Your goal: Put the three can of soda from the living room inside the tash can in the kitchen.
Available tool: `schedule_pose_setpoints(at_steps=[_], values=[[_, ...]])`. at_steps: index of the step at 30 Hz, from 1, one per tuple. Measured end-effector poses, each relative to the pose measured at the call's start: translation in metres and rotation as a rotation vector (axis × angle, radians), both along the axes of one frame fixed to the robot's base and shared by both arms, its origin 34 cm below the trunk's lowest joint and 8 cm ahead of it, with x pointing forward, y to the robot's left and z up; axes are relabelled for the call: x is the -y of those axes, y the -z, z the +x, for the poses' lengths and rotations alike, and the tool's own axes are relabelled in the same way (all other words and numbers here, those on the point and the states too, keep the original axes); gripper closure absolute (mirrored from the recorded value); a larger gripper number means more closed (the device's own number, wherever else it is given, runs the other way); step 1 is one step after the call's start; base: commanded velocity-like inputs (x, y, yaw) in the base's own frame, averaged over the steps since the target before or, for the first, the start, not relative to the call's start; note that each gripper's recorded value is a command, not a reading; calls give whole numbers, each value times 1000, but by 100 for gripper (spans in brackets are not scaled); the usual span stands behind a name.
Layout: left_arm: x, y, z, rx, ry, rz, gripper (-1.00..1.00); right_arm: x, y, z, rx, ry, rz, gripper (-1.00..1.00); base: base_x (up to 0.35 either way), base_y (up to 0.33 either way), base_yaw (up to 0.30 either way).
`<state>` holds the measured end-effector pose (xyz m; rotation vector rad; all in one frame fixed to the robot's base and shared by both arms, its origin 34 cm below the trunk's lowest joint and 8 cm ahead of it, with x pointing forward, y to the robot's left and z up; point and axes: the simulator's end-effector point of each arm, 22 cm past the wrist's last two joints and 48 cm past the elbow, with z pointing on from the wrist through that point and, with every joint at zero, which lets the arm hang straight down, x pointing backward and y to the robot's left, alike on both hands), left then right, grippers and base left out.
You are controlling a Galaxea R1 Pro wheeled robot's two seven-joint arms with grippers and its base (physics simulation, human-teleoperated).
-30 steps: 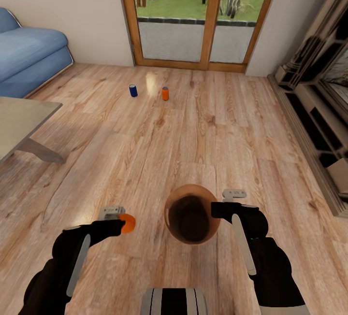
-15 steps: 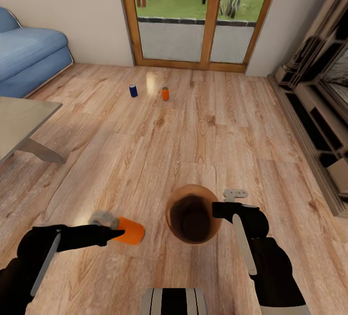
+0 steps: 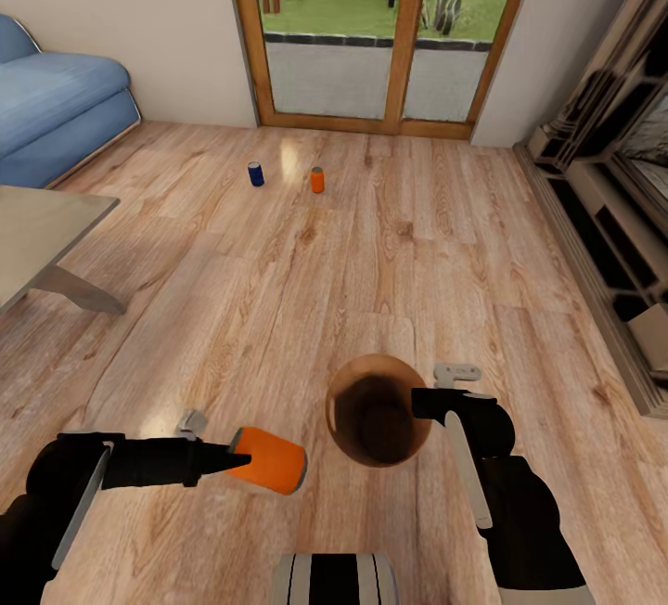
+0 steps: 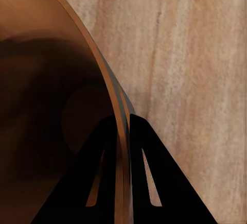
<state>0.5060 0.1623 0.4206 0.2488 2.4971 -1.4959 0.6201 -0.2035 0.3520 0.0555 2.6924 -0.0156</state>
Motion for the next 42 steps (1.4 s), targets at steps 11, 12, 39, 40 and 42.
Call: schedule_pose_setpoints(at_steps=[11,12,39,40,42], values=[[77,-31,6,20,-26,-196,100,-1,0,0,1,-4,-4,100,0,0,0],[78,-32,7,21,-27,-199,100,-1,0,0,1,-4,-4,100,0,0,0],[110,-67,17,37,-69,-366,100,-1,0,0,-1,-6,-1,100,0,0,0],[110,-67,17,37,-69,-365,100,-1,0,0,-1,-6,-2,100,0,0,0],[110,-65,18,37,-71,-357,100,0,0,0,-1,-6,-3,100,0,0,0]])
